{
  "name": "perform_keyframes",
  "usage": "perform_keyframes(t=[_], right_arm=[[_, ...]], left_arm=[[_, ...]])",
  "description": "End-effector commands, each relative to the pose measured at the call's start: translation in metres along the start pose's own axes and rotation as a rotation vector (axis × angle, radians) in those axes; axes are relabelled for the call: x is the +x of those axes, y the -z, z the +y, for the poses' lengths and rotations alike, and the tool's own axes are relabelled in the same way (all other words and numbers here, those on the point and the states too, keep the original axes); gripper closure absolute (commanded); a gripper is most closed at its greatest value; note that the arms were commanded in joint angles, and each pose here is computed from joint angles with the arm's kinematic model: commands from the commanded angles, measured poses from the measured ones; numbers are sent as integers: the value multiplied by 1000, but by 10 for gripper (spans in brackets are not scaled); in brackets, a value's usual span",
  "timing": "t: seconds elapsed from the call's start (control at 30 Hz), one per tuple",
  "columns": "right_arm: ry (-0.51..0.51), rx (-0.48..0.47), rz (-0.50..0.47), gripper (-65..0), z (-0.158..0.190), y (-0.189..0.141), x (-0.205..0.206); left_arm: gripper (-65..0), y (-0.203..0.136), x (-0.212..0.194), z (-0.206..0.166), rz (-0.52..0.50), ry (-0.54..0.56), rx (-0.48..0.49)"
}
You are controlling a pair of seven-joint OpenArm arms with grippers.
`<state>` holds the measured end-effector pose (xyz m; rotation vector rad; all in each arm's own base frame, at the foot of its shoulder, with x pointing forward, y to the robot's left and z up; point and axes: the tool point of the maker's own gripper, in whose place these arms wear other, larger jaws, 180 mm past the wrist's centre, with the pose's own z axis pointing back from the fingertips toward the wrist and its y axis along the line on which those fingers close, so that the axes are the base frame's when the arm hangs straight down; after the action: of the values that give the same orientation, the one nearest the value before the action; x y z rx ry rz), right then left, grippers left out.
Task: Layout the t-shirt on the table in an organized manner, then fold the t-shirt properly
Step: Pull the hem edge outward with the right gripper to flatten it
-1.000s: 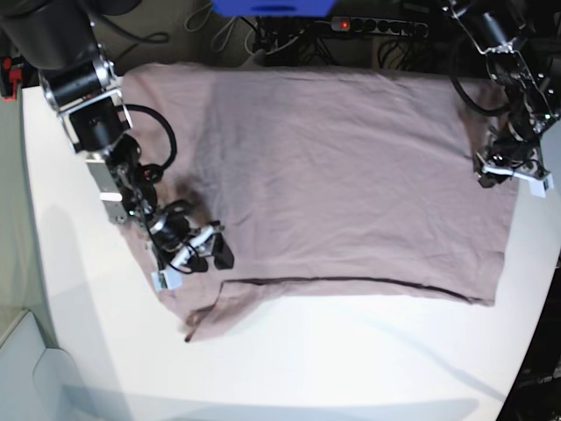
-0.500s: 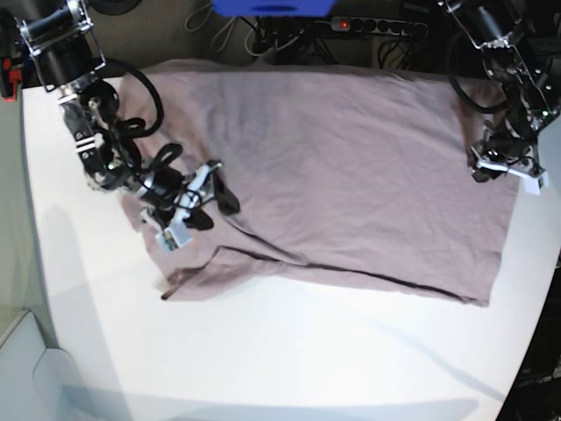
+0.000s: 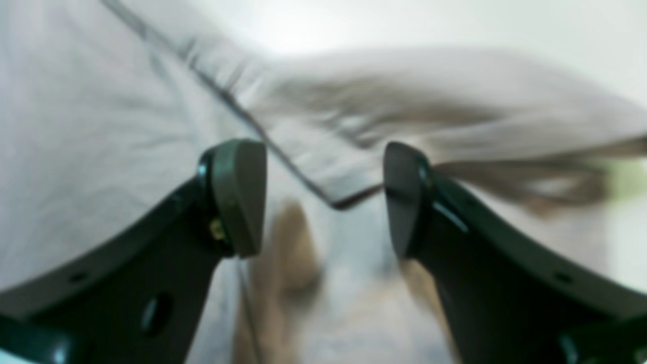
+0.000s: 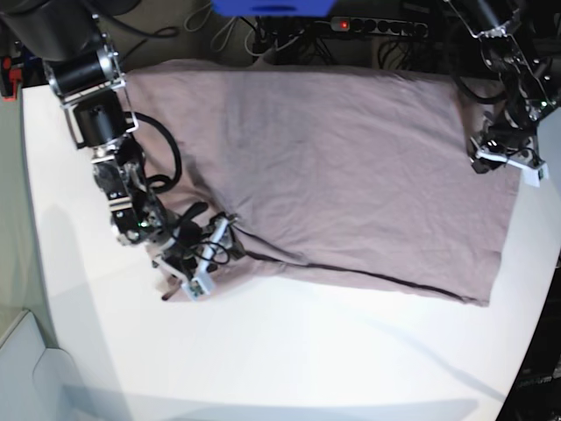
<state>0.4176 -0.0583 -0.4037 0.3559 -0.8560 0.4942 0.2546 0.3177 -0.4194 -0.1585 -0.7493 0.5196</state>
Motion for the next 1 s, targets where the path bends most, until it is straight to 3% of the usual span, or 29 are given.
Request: perform_keyframes(t=[0.0, 0.6, 0.77, 0.97], right_arm=[[-30, -3, -84, -367, -4, -2, 32], [-42, -3, -76, -366, 3, 1, 20], [2, -106, -145, -366, -13, -1, 29], [21, -125, -148, -366, -20, 2, 23]], left_arm=[[-239, -4, 22, -4, -61, 16, -13], [-239, -9, 24, -5, -70, 29, -11], [-239, -8, 23, -4, -69, 28, -11], [-239, -8, 23, -5, -68, 29, -11]])
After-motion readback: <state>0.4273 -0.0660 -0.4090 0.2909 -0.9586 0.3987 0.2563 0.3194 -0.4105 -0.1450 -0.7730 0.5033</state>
